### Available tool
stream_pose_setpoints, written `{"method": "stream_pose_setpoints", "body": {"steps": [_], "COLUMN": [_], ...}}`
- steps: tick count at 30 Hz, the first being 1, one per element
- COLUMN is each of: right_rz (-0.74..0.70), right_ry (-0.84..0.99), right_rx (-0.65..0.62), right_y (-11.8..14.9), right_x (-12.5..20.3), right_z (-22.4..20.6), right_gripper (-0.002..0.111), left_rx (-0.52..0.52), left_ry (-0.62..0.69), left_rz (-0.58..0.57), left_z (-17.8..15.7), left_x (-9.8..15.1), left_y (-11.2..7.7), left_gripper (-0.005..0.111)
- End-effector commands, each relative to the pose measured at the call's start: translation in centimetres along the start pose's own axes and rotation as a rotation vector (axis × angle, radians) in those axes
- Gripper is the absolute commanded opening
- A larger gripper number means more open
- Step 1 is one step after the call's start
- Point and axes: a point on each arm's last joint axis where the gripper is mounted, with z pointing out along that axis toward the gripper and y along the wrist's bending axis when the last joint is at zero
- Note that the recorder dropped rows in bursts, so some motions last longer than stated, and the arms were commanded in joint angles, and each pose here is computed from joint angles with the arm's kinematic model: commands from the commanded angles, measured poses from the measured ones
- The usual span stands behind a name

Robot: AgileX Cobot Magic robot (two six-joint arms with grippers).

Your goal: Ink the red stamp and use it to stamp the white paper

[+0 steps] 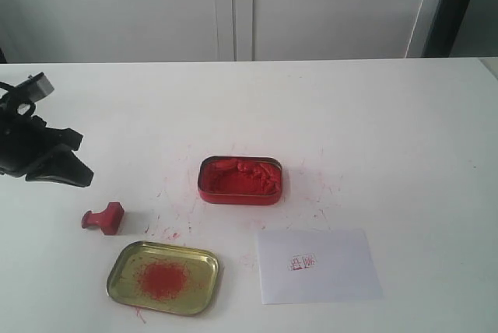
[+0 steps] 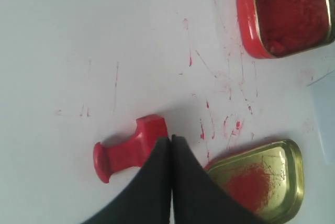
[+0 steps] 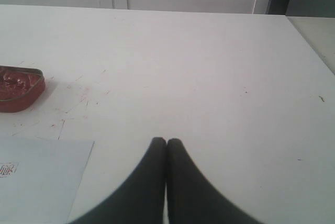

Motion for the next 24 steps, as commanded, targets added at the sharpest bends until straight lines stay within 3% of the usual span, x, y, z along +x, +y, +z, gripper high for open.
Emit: {"method": "stream_pose_setpoints", "body": {"steps": [1,3,6,10,13,16,24], "right_rz": [-0.004,-0.004,-0.004,-0.004,-0.004,-0.004,-0.004], "right_ry": [-0.013,-0.013,-0.013,-0.013,-0.013,-0.013,-0.013], "right_rx": [0.000,0.000,0.000,0.000,0.000,0.000,0.000], "right_y": [0.0,0.0,0.0,0.0,0.0,0.0,0.0], "right_x": [0.0,0.0,0.0,0.0,0.0,0.0,0.0], "right_z": [0.0,0.0,0.0,0.0,0.0,0.0,0.0], "right_gripper": [0.000,0.000,0.000,0.000,0.000,0.000,0.000], "left_rx": [-0.078,-0.161,-0.298,-0.486,-0.571,-0.583,-0.479], "left_ry": [0.018,0.036,0.063,0.088,0.103,0.098,0.173], "left_rz": [0.111,0.165,0.193,0.159,0.123,0.102,-0.044], "left_z": [-0.9,-1.1,-1.6,-2.4,-2.8,-2.5,-2.1], "left_x": [0.3,0.6,1.0,1.4,1.6,1.9,3.0], "left_y": [-3.7,-5.2,-5.9,-5.2,-4.5,-4.2,-5.1], "left_gripper": [0.000,0.000,0.000,0.000,0.000,0.000,0.000]}}
